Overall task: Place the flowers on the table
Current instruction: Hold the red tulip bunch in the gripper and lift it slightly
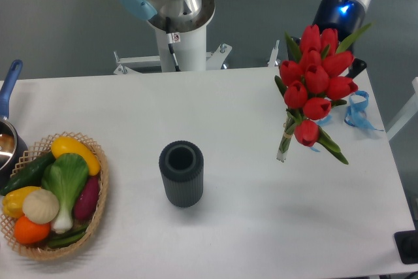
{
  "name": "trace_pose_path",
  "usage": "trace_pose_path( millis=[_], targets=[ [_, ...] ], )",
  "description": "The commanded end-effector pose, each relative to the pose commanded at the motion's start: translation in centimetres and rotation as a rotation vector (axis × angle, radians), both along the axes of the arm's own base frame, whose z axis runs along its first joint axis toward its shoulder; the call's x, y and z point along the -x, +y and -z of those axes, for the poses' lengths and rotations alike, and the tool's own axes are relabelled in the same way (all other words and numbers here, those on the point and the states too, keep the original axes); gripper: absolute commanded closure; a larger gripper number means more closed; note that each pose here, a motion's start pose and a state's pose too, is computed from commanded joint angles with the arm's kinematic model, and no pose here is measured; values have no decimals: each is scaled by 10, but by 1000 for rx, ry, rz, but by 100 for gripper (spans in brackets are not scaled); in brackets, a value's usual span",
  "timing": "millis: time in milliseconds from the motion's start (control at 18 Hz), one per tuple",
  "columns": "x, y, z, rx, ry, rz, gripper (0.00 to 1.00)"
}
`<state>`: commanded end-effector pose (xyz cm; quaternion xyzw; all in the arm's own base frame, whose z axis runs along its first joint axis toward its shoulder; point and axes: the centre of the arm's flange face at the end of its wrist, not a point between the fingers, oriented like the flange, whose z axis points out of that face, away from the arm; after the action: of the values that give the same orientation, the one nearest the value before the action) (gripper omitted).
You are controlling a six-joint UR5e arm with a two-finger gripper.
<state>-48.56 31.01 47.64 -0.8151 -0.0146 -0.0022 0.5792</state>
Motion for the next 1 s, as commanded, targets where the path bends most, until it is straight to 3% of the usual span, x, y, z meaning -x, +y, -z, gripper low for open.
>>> trace_pose_path(
  millis=[722, 1000],
  targets=[
    [2, -9, -1, 18, 45, -14, 65],
    [-5, -13, 6, 167, 137, -51, 65]
  ],
)
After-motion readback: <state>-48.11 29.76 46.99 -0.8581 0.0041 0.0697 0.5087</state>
